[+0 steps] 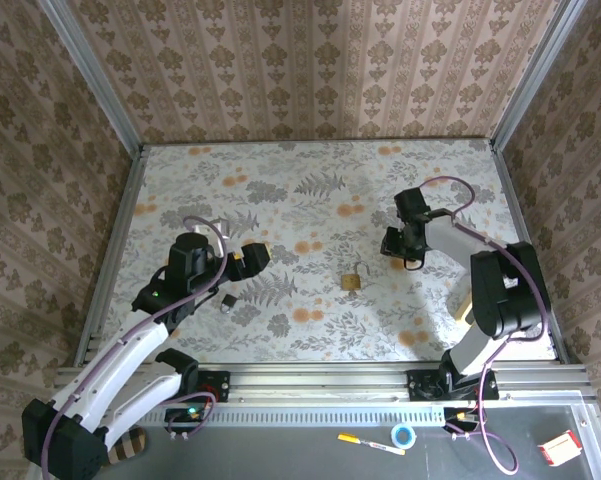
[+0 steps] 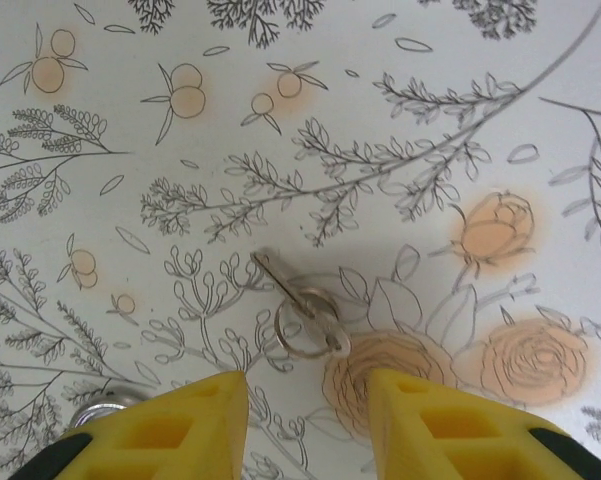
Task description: Unlock with the key
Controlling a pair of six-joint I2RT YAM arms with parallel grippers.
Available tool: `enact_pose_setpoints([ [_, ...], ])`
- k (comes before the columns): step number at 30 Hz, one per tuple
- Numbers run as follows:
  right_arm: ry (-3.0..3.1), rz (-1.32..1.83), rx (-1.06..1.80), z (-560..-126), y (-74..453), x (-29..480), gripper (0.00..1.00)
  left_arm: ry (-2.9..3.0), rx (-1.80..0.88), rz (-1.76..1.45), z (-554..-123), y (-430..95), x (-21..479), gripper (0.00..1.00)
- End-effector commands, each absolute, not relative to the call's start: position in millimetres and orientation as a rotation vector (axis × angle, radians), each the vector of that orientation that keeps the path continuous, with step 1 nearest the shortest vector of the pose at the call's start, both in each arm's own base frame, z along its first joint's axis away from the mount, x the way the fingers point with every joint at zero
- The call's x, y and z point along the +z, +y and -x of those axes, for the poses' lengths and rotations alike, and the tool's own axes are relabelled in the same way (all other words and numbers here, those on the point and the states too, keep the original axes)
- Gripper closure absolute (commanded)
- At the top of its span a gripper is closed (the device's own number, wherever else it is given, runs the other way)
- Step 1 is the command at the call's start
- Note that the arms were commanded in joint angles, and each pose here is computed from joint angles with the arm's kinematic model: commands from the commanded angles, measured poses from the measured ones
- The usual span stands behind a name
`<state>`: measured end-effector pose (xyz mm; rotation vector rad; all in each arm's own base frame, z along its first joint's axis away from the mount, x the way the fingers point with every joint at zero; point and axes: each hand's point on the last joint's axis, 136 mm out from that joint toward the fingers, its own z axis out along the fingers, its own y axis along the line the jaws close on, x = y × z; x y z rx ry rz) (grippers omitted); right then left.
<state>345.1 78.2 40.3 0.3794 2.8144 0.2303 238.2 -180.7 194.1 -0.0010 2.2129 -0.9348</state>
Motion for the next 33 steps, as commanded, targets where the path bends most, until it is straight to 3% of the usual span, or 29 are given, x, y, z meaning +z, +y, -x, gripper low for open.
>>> enact_pose_setpoints([
  [1, 2.832, -0.354, 0.180, -351.1, 72.2, 34.3, 0.62, 2.197, -0.937, 0.006, -236.3, -179.8, 195.1, 0.00],
  [10, 2.850, -0.362, 0.185, -357.8, 70.4, 22.6, 0.65, 2.198, -0.927, 0.007, -236.0, -178.3, 194.5, 0.00],
  [25, 2.885, -0.344, 0.245, -346.9, 76.9, 15.4, 0.93, 2.207, -0.920, 0.008, -239.2, -179.6, 192.0, 0.00],
  [33, 2.789, -0.297, 0.407, -346.2, 94.1, 47.5, 1.00, 2.185, -0.974, 0.017, -242.4, -187.2, 199.3, 0.00],
])
